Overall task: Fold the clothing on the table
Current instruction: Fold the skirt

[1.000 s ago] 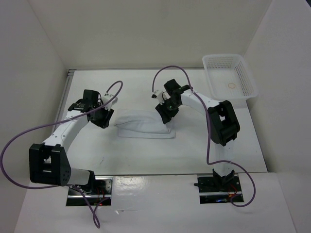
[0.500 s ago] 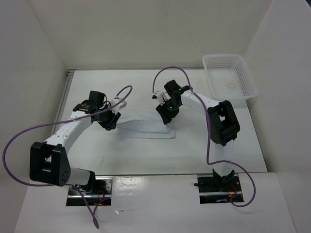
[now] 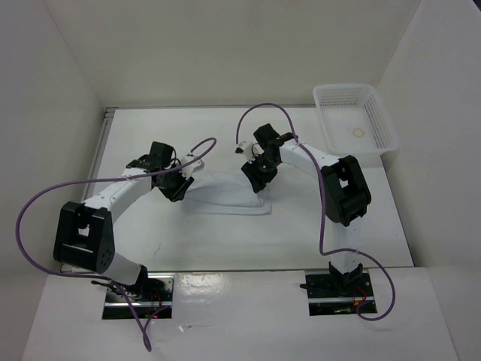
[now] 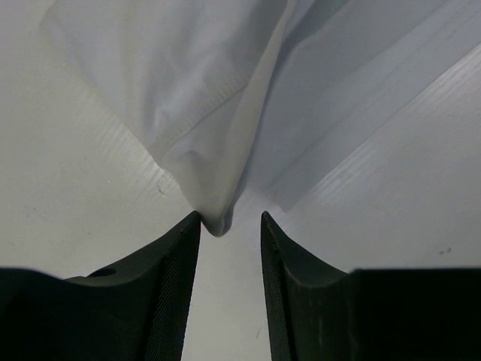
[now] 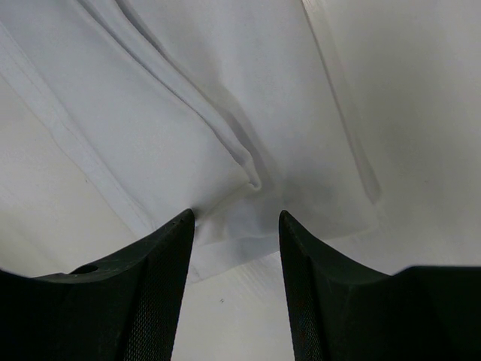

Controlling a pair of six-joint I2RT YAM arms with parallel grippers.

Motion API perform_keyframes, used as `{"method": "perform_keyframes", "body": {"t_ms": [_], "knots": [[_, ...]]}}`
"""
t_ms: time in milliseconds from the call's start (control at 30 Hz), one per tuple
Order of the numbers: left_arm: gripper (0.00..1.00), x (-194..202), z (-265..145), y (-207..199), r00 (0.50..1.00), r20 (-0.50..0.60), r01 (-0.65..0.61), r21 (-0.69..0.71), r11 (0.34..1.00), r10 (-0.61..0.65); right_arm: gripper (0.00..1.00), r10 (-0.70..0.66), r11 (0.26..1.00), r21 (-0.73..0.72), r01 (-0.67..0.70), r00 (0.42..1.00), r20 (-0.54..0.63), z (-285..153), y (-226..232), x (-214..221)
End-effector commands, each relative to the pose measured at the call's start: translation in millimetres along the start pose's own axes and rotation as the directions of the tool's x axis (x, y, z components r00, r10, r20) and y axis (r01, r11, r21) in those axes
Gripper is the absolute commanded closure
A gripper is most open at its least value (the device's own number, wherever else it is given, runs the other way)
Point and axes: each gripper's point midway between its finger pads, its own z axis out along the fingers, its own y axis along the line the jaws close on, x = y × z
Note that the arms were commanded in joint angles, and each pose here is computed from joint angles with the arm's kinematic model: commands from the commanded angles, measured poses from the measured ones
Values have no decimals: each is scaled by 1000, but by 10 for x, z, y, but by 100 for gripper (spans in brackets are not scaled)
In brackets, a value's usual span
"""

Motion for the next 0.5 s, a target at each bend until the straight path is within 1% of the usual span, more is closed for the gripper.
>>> {"method": "perform_keyframes", "body": {"t_ms": [0, 33, 67, 200, 267, 300, 333, 400, 433, 467], "knots": [[55, -107, 49, 128, 999, 18, -50, -37, 998, 50, 46, -7, 1000, 17, 6, 999, 36, -107, -19, -124], [56, -127, 52, 141, 998, 25, -52, -42, 998, 53, 46, -7, 1000, 17, 6, 999, 36, -107, -19, -124], [58, -96, 75, 155, 999, 10, -49, -47, 998, 50, 46, -7, 1000, 17, 6, 999, 36, -107, -19, -124], [59, -89, 99, 183, 998, 4, -60, -54, 997, 60, 46, -7, 1000, 17, 6, 999, 36, -107, -19, -124], [64, -63, 119, 193, 998, -8, -58, -57, 997, 58, 46, -4, 1000, 14, 4, 1000, 28, -76, -23, -105], [69, -87, 127, 209, 998, -7, -58, -58, 997, 58, 46, -4, 1000, 14, 4, 1000, 28, -75, -24, -104], [72, -87, 127, 209, 998, -7, -58, -58, 997, 58, 46, -4, 1000, 14, 4, 1000, 28, -75, -24, -104], [80, -104, 143, 224, 998, -8, -58, -57, 997, 58, 49, -1, 1000, 11, 1, 1000, 20, -78, -15, -84], [88, -139, 129, 242, 998, -1, -60, -62, 996, 60, 51, -1, 1000, 3, 1, 1000, 23, -77, 0, -89], [91, -126, 160, 220, 999, -4, -49, -49, 998, 49, 57, -4, 1000, 6, 4, 1000, 31, -93, -6, -123]]}}
